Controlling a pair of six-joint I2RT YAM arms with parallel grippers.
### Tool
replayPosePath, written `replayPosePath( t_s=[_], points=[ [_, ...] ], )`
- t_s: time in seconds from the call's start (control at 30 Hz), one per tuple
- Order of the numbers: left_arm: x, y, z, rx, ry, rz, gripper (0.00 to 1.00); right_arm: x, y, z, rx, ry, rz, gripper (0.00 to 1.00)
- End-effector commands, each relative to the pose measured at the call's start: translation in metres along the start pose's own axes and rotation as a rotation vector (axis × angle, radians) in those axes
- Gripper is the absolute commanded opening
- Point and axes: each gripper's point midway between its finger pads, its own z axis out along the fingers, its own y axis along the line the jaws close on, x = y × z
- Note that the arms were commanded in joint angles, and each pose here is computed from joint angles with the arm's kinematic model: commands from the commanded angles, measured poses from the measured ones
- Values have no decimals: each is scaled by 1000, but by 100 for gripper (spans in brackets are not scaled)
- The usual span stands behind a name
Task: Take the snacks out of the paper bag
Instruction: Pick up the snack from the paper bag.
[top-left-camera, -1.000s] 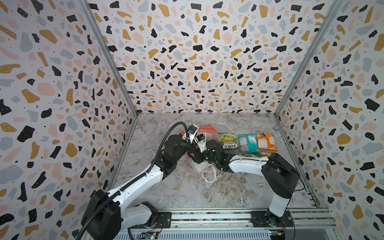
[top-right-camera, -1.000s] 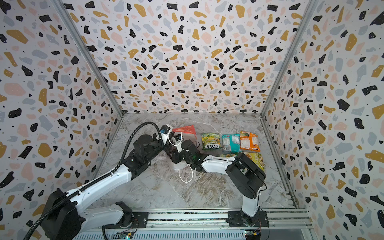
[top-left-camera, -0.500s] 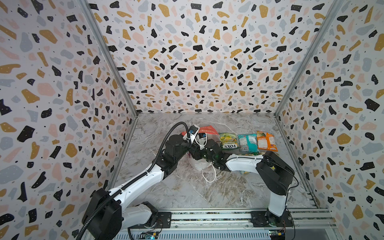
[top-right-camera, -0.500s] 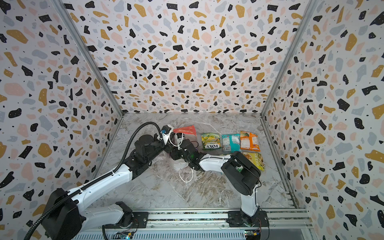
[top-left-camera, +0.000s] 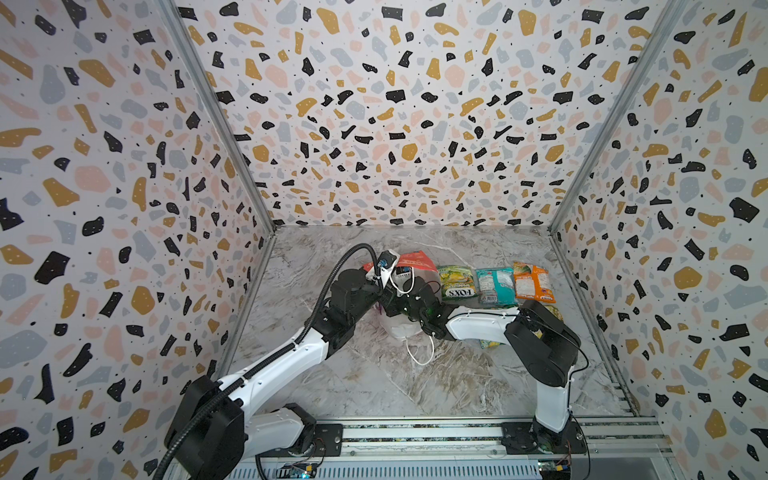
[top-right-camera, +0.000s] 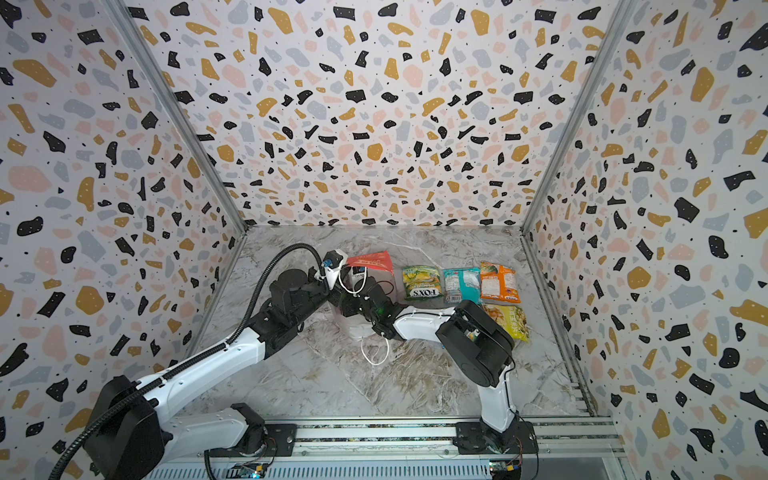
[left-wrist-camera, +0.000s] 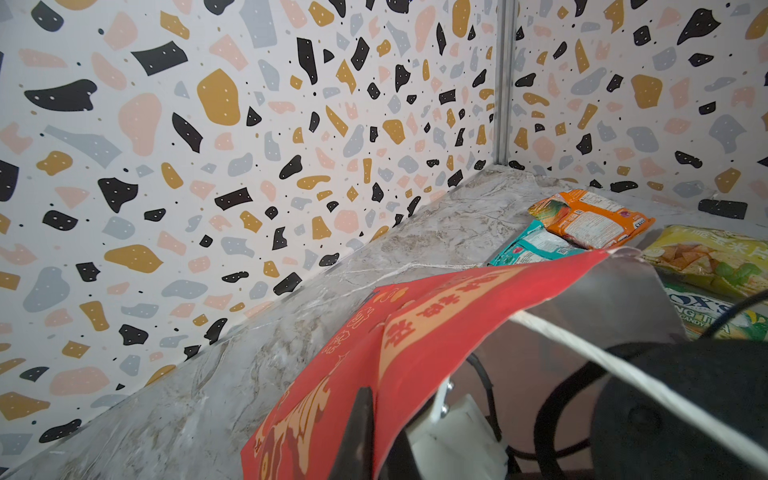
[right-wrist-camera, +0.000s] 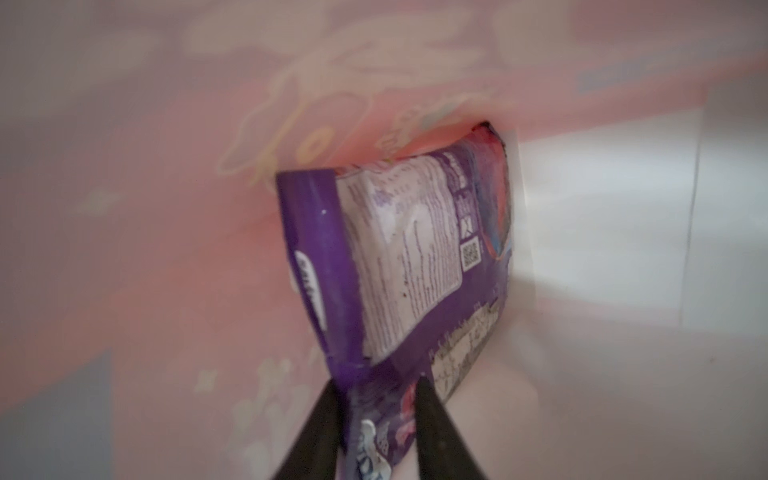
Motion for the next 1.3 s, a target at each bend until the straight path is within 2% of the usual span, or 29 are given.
replayPosePath(
  t_s=[0.0, 0.07, 0.2, 0.57, 0.97, 1.27],
  points=[
    [-24, 2, -1, -5, -79, -7, 0, -18, -1, 2, 28, -50, 1, 17],
    [-22, 2, 0, -6, -75, -7, 0, -20, -3, 1, 39, -54, -3, 7],
    [-23, 3, 0, -12, -71, -4, 0, -26, 2, -5, 25, -66, -10, 0],
    [-20, 11, -1, -58, -60, -14, 0, -36, 26, -40, -54, -110, -75, 0],
    [-17, 19, -1, -102, -48, -31, 0, -21, 44, -71, -137, -112, -152, 0],
    [-15, 25, -2, -138, -41, -39, 0, -36, 60, -119, -224, -188, -170, 0]
  ],
)
